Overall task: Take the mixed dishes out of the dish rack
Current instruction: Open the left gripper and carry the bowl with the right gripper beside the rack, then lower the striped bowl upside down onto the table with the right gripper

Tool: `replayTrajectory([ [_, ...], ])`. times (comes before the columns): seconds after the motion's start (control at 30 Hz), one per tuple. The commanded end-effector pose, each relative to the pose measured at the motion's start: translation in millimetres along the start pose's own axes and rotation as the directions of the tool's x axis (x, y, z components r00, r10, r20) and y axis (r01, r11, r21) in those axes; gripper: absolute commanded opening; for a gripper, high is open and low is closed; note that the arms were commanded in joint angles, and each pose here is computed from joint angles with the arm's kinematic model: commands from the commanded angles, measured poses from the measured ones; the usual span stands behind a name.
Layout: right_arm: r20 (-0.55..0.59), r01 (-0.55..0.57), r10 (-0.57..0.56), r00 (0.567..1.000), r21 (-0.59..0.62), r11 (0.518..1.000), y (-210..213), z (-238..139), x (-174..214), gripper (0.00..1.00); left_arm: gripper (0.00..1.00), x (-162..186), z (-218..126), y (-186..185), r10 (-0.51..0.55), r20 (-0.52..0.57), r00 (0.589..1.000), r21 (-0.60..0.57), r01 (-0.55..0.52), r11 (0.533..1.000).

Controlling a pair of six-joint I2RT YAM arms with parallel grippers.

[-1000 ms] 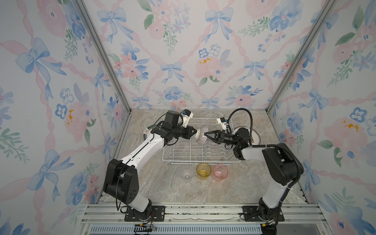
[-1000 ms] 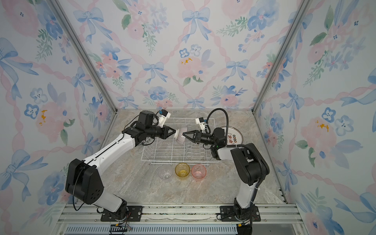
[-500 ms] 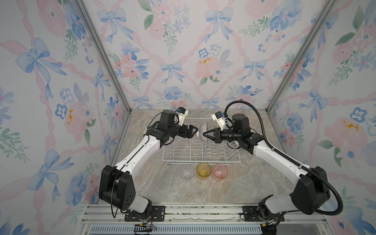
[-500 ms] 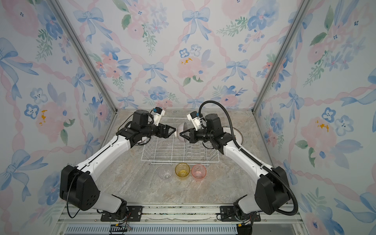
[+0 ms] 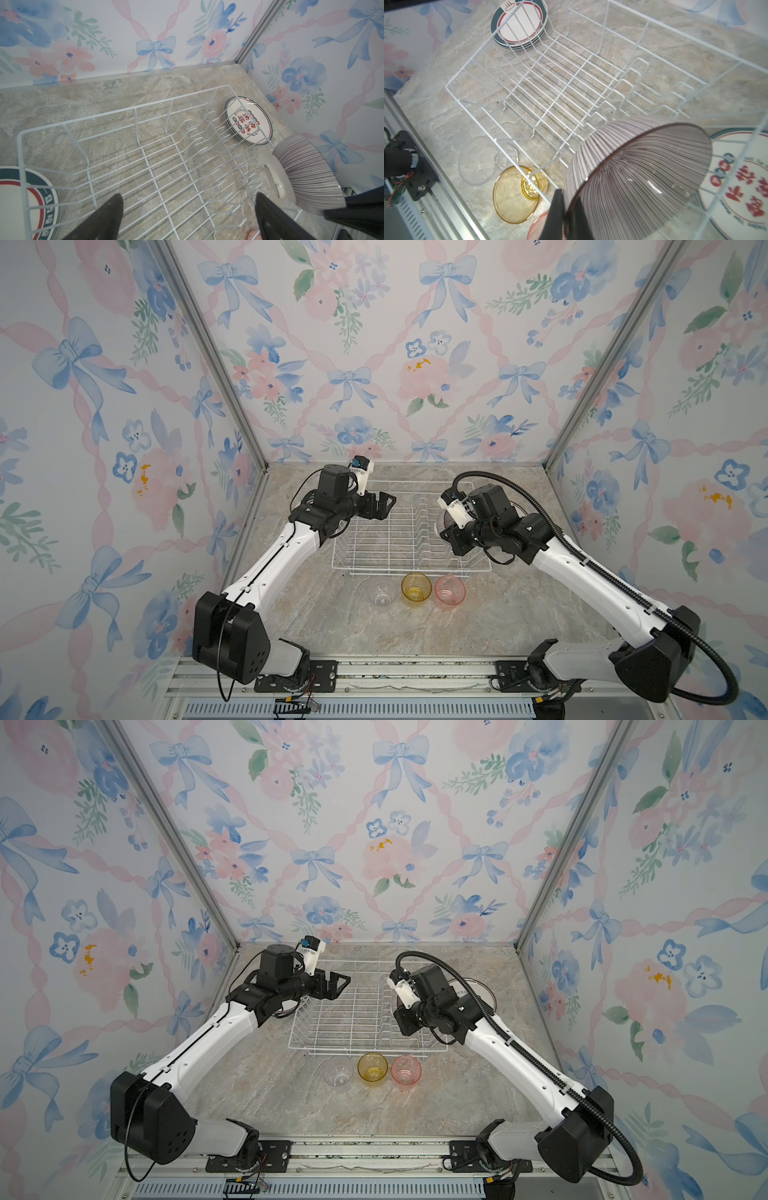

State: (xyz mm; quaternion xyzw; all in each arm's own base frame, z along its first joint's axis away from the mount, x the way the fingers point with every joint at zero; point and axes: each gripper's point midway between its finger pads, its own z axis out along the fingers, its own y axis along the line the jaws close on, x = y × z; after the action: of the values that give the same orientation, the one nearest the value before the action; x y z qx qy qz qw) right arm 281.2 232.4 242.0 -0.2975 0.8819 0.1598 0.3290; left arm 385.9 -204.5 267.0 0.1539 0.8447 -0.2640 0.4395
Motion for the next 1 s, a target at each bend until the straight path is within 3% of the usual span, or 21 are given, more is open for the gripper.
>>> replayTrajectory([
  [0.0,-0.011,0.075,-0.075,0.997,0.221,0.972,-26.8,-32.1,-4.3,0.00,0.98,-1.5,-4.1,3.9,0.022,0.021,1.000,-0.015,-0.021,1.000],
  [0.1,-0.079,0.091,-0.067,0.995,0.359,0.929,-48.2,-42.3,5.6,0.00,0.98,-2.8,-5.4,4.4,0.030,0.025,0.999,-0.017,-0.029,0.999],
  [0.23,-0.178,0.075,0.024,0.984,0.531,0.844,-85.8,-56.1,30.7,0.00,0.98,-5.9,-8.5,6.5,0.037,0.037,0.999,-0.029,-0.036,0.999],
  [0.47,-0.235,-0.016,0.213,0.948,0.635,0.773,-118.7,-68.1,78.9,0.00,0.98,-7.7,-11.7,9.4,0.046,0.053,0.998,-0.031,-0.045,0.998],
  [0.7,-0.266,-0.185,0.384,0.885,0.555,0.811,-117.6,-44.9,127.9,0.00,0.98,-6.3,-11.9,12.4,0.044,0.059,0.997,-0.018,-0.043,0.999],
  [0.97,-0.351,-0.241,0.446,0.824,0.495,0.835,-115.5,-7.7,156.2,0.00,0.98,-5.6,-14.6,14.1,0.042,0.062,0.997,-0.015,-0.041,0.999],
])
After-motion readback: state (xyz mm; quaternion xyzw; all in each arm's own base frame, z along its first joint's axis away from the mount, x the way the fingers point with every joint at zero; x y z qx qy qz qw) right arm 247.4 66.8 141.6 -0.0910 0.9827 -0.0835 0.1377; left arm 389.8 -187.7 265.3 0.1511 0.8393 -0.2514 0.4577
